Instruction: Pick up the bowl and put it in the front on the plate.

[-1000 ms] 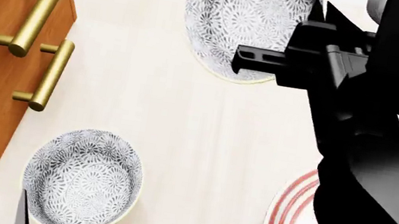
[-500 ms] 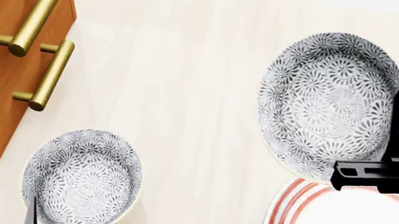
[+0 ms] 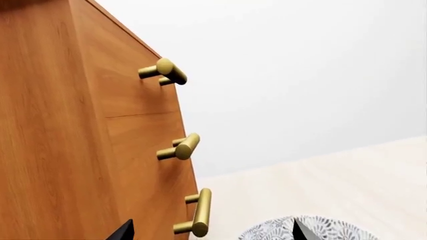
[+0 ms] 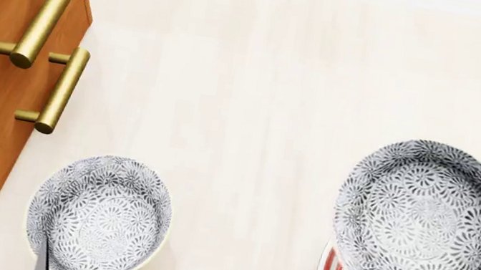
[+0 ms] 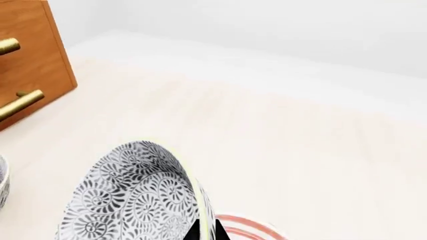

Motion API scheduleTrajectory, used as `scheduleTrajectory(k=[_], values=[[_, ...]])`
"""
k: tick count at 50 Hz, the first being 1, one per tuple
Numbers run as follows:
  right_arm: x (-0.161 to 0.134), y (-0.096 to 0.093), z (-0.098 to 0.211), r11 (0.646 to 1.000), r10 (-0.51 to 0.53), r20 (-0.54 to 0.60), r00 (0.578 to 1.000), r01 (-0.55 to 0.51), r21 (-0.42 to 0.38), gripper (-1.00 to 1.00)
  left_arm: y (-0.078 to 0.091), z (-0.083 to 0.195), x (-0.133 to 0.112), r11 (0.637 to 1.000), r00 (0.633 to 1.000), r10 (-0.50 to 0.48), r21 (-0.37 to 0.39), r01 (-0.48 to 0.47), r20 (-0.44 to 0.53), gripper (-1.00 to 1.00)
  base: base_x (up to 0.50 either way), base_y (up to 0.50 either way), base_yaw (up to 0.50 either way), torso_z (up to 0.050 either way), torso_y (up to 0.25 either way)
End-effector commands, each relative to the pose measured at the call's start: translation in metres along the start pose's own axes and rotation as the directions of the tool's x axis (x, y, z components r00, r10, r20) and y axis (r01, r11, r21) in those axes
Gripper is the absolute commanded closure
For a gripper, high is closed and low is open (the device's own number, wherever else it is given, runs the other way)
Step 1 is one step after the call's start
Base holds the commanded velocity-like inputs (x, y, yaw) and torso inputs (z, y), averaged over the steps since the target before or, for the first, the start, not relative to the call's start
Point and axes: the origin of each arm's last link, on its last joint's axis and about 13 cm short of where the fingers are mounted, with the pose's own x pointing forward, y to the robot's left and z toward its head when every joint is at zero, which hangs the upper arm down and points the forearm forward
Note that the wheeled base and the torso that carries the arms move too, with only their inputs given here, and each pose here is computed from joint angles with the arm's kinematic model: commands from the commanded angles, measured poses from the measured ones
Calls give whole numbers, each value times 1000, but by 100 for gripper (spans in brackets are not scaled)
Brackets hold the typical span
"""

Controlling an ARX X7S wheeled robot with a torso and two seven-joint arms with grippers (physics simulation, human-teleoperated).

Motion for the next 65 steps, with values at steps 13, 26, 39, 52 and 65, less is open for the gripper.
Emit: scheduleTrajectory(k=[13,26,39,52,65], values=[[-18,-14,-11,989,129,-27,991,-131,-74,100,-1,-1,0,1000,1000,-13,7,13,-7,-100,0,0,0,0,0],[-18,-22,-17,996,55,-46,997,-58,-66,100,-1,0,0,1000,1000,-16,8,17,-8,-100,0,0,0,0,1],[-15,-21,-35,999,38,-75,996,-39,-18,100,-2,-1,0,1000,1000,-21,10,21,-10,-100,0,0,0,0,0],[-10,-22,-63,996,8,-105,994,1,85,100,-2,-2,-1,1000,1000,-27,10,27,-13,-100,0,0,0,0,1],[-3,-27,-82,985,-43,-130,991,64,159,100,-2,-3,-1,999,999,-32,9,32,-18,-100,0,0,0,0,0]])
